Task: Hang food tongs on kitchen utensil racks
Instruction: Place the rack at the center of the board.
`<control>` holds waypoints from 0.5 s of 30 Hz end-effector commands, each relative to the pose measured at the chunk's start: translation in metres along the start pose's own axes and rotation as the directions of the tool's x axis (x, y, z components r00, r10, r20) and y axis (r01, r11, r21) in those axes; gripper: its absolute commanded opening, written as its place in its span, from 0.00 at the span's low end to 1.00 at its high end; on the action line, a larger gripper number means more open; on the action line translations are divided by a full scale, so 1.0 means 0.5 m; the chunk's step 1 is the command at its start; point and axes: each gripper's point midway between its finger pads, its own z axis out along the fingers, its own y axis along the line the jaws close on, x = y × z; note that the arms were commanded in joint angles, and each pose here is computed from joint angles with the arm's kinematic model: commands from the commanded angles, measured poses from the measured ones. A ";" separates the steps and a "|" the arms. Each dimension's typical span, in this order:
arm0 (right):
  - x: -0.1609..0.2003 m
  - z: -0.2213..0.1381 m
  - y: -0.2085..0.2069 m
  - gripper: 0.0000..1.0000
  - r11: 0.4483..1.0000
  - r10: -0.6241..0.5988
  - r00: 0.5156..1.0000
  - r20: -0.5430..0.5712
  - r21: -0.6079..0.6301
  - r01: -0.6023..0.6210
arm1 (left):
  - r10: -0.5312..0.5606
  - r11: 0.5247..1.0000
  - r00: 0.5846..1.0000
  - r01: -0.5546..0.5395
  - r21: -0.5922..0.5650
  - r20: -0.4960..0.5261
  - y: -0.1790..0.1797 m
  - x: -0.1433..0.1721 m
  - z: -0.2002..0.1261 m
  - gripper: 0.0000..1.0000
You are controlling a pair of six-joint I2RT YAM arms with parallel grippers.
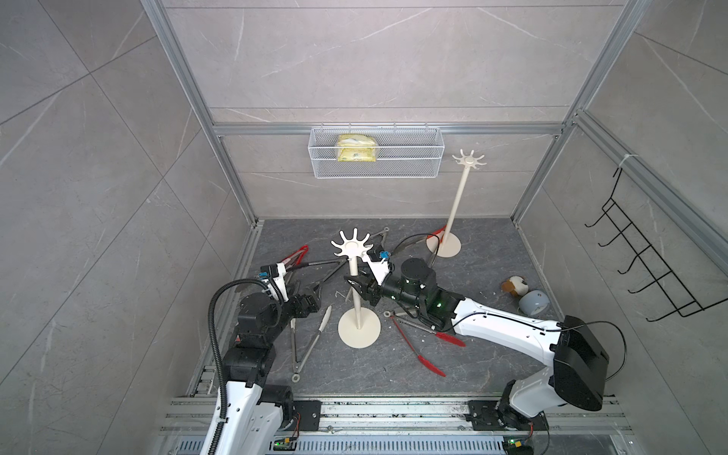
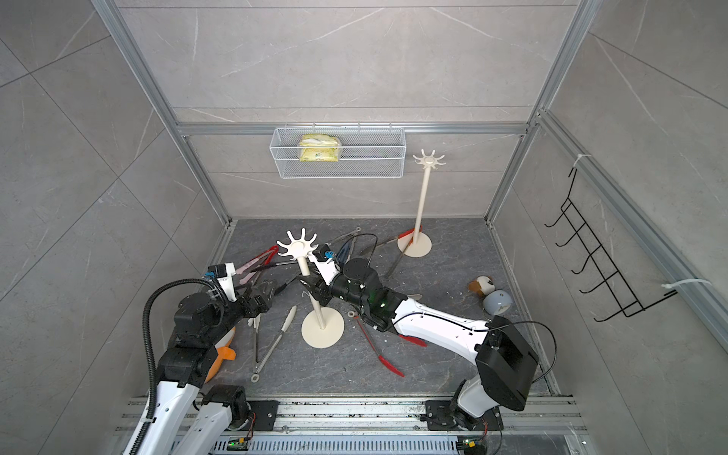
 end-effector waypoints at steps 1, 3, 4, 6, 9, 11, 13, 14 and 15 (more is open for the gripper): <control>-0.012 -0.018 0.003 0.46 1.000 0.005 1.000 -0.003 0.000 -0.005 | 0.010 1.000 0.999 -0.011 0.027 0.036 -0.012 -0.018 0.000 1.00; -0.008 -0.021 0.003 0.48 1.000 0.007 1.000 -0.015 0.000 -0.007 | 0.011 0.999 0.999 -0.012 0.030 0.038 -0.014 -0.020 -0.001 1.00; -0.006 -0.023 0.004 0.49 1.000 0.007 1.000 -0.022 0.000 -0.007 | 0.012 0.999 0.999 -0.013 0.029 0.039 -0.014 -0.020 -0.001 1.00; 0.000 -0.029 0.003 0.49 1.000 0.009 0.999 -0.031 0.004 -0.009 | 0.010 0.999 0.999 -0.011 0.035 0.037 -0.016 -0.020 -0.001 1.00; 0.013 -0.037 -0.001 0.52 1.000 0.014 0.999 -0.051 0.017 -0.013 | 0.004 0.999 0.999 -0.006 0.050 0.039 -0.020 -0.019 0.000 1.00; 0.021 -0.044 -0.004 0.55 0.999 0.018 0.998 -0.059 0.029 -0.016 | 0.002 0.999 0.999 -0.004 0.050 0.038 -0.019 -0.018 0.001 1.00; 0.024 -0.052 -0.011 0.57 0.999 0.017 0.998 -0.061 0.053 -0.014 | 0.001 0.998 0.999 -0.003 0.056 0.037 -0.021 -0.017 0.002 1.00; 0.028 -0.056 -0.013 0.59 0.998 0.016 0.998 -0.068 0.062 -0.011 | 0.001 0.998 0.999 -0.003 0.061 0.035 -0.022 -0.017 0.004 1.00; 0.030 -0.060 -0.017 0.61 0.997 0.015 0.997 -0.072 0.072 -0.010 | 0.001 0.998 0.999 -0.003 0.066 0.033 -0.024 -0.017 0.004 1.00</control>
